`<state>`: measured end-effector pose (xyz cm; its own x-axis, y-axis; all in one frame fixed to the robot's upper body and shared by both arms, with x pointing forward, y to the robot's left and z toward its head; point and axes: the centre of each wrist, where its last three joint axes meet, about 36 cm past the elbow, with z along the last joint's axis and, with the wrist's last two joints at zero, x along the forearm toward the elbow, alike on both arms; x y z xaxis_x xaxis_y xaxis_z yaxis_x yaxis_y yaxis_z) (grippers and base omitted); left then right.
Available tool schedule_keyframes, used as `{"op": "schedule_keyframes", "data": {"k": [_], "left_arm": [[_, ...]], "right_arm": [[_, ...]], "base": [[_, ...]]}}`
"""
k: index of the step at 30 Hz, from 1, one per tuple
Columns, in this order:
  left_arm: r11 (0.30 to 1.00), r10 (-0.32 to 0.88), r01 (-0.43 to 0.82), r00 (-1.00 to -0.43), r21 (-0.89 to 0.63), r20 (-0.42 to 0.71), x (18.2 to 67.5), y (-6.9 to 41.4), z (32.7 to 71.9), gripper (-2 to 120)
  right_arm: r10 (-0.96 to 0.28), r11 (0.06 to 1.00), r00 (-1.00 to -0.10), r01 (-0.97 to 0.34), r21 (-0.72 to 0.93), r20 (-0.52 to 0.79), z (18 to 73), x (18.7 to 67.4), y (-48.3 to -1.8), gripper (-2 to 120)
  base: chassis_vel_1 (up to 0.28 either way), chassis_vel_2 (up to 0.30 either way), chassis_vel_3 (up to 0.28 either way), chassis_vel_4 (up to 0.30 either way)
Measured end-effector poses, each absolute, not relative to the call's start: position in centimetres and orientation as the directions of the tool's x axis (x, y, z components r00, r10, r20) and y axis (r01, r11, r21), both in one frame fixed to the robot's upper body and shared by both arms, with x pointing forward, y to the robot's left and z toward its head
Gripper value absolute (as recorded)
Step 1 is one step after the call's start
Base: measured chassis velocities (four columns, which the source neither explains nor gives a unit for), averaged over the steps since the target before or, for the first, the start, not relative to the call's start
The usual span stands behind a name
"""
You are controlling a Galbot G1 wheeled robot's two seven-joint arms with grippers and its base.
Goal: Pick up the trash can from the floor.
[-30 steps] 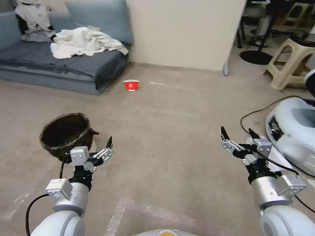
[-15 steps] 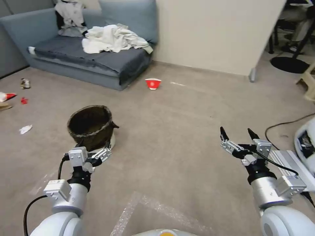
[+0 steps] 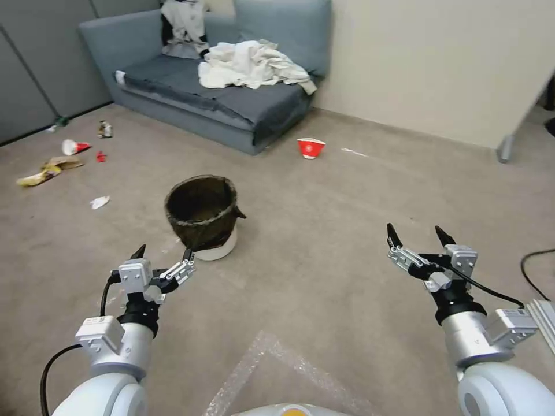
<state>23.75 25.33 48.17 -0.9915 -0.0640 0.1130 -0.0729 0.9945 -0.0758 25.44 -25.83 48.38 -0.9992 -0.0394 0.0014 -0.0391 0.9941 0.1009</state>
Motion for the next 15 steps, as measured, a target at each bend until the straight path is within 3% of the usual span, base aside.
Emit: {"op": "schedule_keyframes", "data": {"k": [15], "left_arm": [[0.993, -0.089, -0.097, -0.990, -0.070, 0.106, 23.86, 25.42, 48.02, 100]], "right_arm": [[-0.046, 0.993, -0.999, -0.049, 0.108, -0.025, 48.16, 25.64, -25.81, 100]], "base": [[0.061, 0.055, 0.053, 0.051]]}}
